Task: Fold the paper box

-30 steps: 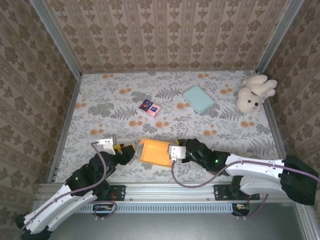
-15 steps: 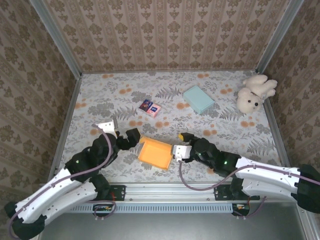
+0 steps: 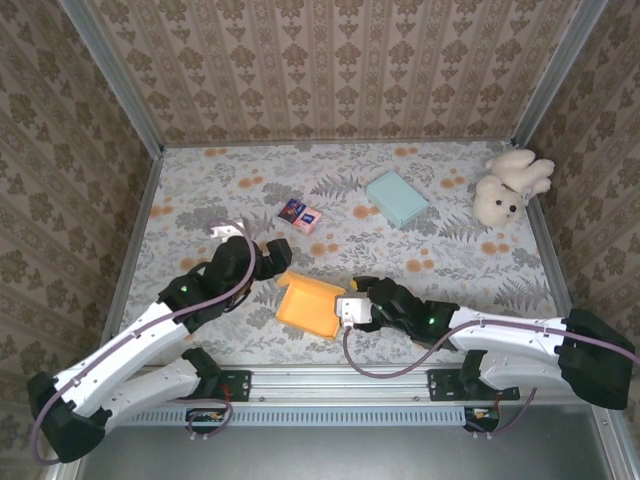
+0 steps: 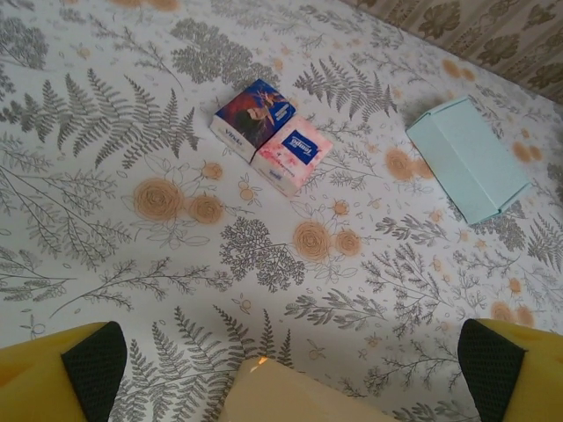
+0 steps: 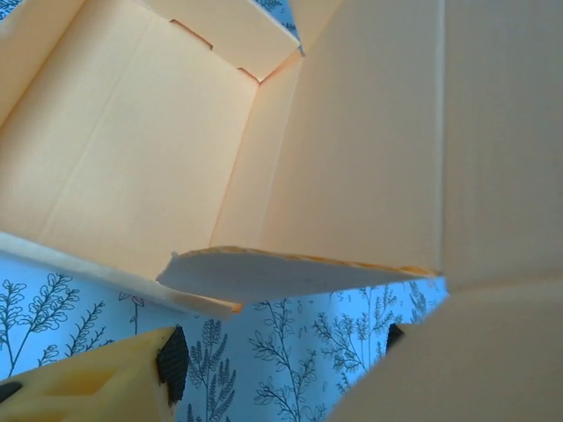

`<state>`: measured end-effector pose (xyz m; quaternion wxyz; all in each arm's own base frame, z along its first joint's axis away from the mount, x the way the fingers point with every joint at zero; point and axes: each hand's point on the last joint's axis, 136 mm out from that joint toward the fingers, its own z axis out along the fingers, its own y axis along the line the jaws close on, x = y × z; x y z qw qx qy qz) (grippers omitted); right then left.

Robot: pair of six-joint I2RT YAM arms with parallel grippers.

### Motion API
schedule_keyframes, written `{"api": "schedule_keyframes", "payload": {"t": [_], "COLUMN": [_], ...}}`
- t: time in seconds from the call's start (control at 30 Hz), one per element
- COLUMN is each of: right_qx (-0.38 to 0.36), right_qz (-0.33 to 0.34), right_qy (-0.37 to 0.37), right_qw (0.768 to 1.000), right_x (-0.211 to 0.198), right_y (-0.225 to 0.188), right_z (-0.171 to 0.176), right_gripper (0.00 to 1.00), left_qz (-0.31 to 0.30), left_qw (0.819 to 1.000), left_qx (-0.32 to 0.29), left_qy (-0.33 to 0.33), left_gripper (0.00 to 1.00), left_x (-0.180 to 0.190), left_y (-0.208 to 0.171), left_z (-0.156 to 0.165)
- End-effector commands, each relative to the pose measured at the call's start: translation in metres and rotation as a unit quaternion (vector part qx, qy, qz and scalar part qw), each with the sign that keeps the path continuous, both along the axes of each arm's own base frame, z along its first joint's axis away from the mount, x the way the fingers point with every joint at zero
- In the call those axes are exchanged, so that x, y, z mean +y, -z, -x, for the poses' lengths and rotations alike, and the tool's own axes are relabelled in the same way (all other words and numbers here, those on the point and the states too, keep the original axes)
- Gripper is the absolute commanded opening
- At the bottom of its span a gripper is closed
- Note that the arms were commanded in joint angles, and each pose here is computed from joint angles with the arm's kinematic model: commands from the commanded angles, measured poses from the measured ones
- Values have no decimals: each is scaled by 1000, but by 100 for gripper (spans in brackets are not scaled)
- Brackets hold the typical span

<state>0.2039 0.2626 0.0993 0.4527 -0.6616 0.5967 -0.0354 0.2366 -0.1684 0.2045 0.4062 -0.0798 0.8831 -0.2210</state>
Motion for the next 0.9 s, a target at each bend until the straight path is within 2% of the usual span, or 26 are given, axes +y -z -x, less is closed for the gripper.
{"api": "schedule_keyframes", "payload": {"t": [0.0, 0.27, 0.53, 0.87], "right_qx": [-11, -16, -10, -1], "right_qz": [-24, -34, -41, -41], "right_qy": [-2, 2, -1, -2], "right_qw": [1000, 999, 999, 999], "right_x": [12, 14, 17, 22], "right_y": [-14, -17, -17, -14], "right_z": [-7, -10, -8, -8], "right_gripper": [62, 58, 57, 50], "left_qz": [43, 34, 28, 30], "left_qw": [999, 997, 992, 990], "left_qx": [0, 54, 113, 137], "left_qy": [27, 51, 45, 32], "left_gripper": [97, 91, 89, 90], "left_x": [-19, -40, -43, -47], "left_y": [-5, 22, 53, 73], "left_z": [-2, -5, 6, 20]}}
